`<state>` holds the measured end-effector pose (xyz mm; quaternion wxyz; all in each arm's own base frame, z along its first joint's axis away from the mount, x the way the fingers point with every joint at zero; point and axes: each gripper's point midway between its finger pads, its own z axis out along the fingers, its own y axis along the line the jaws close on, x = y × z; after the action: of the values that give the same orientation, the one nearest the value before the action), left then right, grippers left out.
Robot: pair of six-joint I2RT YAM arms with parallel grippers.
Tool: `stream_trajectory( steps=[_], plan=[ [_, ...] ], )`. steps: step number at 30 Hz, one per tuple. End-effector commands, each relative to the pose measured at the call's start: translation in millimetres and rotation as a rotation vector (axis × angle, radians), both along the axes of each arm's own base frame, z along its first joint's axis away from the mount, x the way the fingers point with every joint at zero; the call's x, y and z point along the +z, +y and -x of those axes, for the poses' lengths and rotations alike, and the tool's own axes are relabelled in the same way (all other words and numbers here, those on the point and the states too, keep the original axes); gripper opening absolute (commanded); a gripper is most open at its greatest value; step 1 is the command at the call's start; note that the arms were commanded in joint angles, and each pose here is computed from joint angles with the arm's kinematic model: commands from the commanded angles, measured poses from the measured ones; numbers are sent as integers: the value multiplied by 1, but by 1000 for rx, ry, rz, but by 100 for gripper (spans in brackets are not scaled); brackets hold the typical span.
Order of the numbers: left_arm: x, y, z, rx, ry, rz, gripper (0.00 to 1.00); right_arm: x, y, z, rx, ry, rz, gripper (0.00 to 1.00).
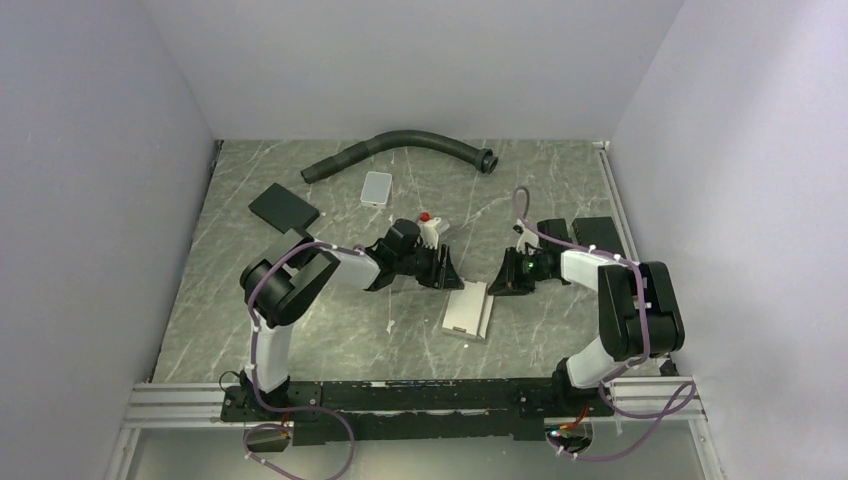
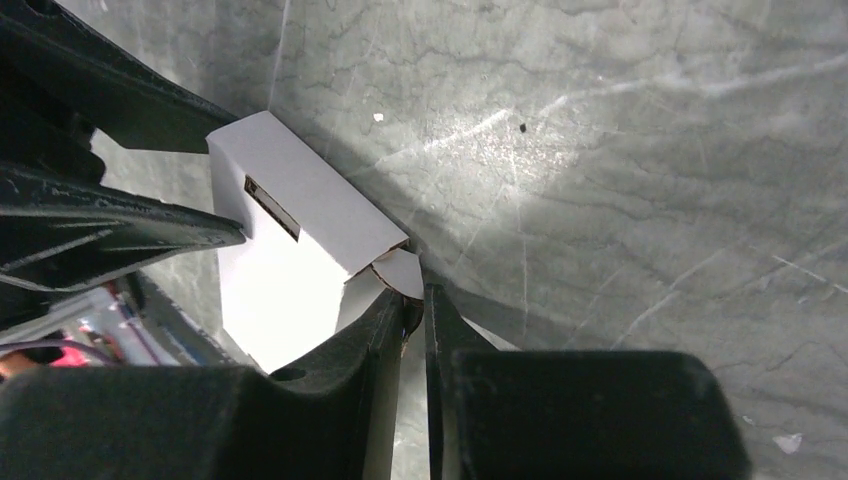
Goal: Fold the paper box
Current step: Close the paper box at the center of the board.
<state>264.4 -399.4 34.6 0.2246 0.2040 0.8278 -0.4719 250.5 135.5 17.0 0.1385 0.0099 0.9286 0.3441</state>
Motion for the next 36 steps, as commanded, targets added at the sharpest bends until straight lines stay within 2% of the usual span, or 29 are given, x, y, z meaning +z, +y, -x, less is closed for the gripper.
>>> stream_trajectory(
  steps=[1, 6, 17, 20, 23, 27, 36],
  plan=[
    [-54, 14, 21, -5, 133, -134, 49, 23, 21, -20, 108, -163, 21, 14],
    [-56, 11, 19, -8, 142, -134, 44, 27, 32, -20, 194, -211, 100, 10],
    [-53, 0, 12, -6, 140, -134, 40, 35, 67, -3, 380, -281, 197, 11],
    [-55, -1, 11, 3, 146, -137, 40, 34, 71, 0, 401, -277, 200, 15],
    [-60, 4, 10, 33, 156, -155, 40, 35, 60, -6, 373, -281, 238, 26],
    [-65, 15, 6, 72, 171, -169, 40, 41, 41, -12, 305, -261, 218, 38],
    [-65, 24, -2, 95, 176, -169, 41, 62, 26, -10, 281, -250, 66, 46]
  ],
)
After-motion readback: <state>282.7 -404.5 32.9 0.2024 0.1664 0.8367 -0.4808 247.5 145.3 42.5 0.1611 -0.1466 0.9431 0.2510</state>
